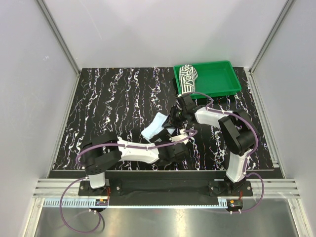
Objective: Roll the towels
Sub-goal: Roll the towel
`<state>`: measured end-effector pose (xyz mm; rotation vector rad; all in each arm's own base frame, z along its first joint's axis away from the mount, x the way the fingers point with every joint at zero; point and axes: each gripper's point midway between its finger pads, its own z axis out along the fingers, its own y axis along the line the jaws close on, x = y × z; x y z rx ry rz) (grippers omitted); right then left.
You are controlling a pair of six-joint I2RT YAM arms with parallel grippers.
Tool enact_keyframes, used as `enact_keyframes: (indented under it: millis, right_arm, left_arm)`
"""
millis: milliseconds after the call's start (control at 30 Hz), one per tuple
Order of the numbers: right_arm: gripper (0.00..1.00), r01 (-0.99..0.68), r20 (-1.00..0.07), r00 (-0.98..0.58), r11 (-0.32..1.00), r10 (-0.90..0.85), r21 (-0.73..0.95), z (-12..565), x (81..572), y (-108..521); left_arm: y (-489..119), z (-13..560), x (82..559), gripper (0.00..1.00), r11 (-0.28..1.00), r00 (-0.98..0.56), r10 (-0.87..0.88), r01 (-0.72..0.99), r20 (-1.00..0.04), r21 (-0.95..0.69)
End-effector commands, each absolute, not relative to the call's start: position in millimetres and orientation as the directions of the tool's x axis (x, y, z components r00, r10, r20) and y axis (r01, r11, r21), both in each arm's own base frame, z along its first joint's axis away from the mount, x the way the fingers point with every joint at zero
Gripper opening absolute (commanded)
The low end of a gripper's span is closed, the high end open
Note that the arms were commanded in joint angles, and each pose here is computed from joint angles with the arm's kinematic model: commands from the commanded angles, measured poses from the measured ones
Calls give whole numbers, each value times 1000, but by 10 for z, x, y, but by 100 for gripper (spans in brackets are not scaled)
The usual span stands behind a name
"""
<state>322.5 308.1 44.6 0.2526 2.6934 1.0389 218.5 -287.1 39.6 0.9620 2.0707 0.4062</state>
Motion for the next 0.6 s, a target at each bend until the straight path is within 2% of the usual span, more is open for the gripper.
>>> enact_keyframes:
  millis: [0,100,167,200,233,333,467,567]
  right_arm:
    - [27,88,-142,-966,789,217,607,251,3132,2973]
    - [27,84,-137,-968,788,209,610,258,3125,2984]
    - [27,83,-131,-970,788,204,610,250,3111,2985]
    - [27,83,-127,-971,787,201,611,250,3100,2986]
    - [27,81,-129,-971,787,199,611,263,3105,2989]
    - [27,71,-126,-974,789,186,610,276,3098,2994]
    - [27,62,-126,-977,798,171,600,306,3086,2973]
    - [27,50,-150,-974,814,167,579,367,3119,2923]
  left_arm:
    - [-2893,298,2257,96,656,-369,753,488,-545,576]
    - [-2830,192,2291,88,663,-397,747,500,-532,557]
    - [-2844,148,2317,76,677,-408,733,518,-545,522]
    - [-2806,117,2307,69,661,-400,746,535,-532,526]
    - [-2801,115,2339,53,667,-401,741,530,-539,523]
    - [-2745,33,2362,34,667,-421,742,546,-522,508]
    - [-2769,-54,2345,28,673,-451,733,585,-509,452]
    - [-2835,-88,2294,28,669,-463,732,628,-499,398]
